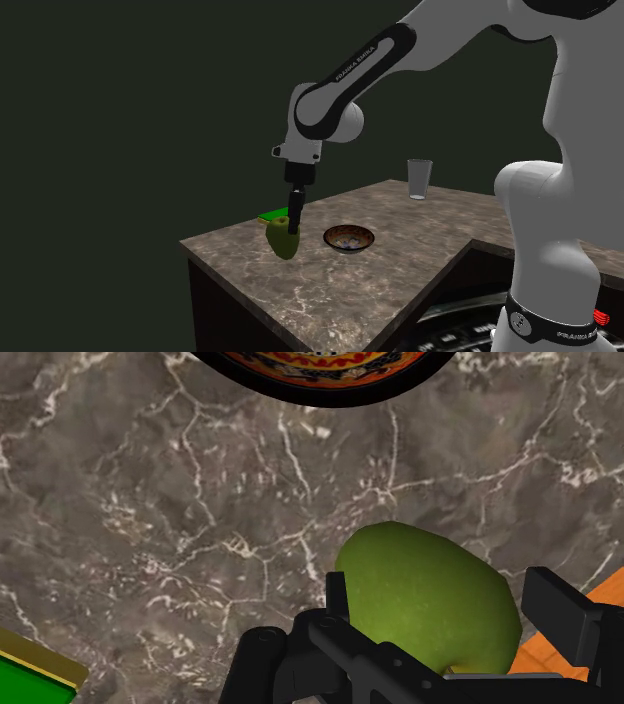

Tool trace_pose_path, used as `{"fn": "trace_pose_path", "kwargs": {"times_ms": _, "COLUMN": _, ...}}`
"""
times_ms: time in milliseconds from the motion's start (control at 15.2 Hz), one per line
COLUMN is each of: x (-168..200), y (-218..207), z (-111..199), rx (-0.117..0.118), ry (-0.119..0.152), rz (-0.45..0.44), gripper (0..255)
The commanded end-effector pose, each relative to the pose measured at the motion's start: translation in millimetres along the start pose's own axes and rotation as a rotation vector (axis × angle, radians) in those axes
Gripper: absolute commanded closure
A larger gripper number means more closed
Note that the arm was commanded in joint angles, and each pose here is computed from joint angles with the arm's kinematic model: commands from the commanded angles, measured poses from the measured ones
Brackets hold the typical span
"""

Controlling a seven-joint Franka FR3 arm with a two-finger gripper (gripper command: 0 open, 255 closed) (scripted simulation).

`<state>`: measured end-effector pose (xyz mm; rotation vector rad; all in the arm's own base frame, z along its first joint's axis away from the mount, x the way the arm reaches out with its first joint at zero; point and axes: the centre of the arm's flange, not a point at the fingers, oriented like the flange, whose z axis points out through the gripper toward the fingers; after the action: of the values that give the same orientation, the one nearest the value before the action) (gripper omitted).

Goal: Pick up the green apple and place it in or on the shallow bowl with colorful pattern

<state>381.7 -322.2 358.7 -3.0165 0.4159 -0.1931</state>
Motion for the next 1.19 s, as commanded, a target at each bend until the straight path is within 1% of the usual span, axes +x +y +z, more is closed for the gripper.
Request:
{"fn": "trace_pose_path", "kwargs": {"times_ms": 0, "x": -0.4, "y": 0.1, "z": 0.9, "rx": 0.000, "ry": -0.002, "rz": 0.001, "gripper": 255}}
{"fn": "trace_pose_path", "kwargs": {"times_ms": 264, "x": -0.4, "y": 0.2, "z": 1.0, "rx": 0.000, "ry": -0.002, "rz": 0.001, "gripper": 255}}
{"fn": "trace_pose_path", "kwargs": {"times_ms": 1122, "x": 7.3, "y": -7.1, "z": -66.8, "rx": 0.000, "ry": -0.002, "rz": 0.001, "gripper": 255}}
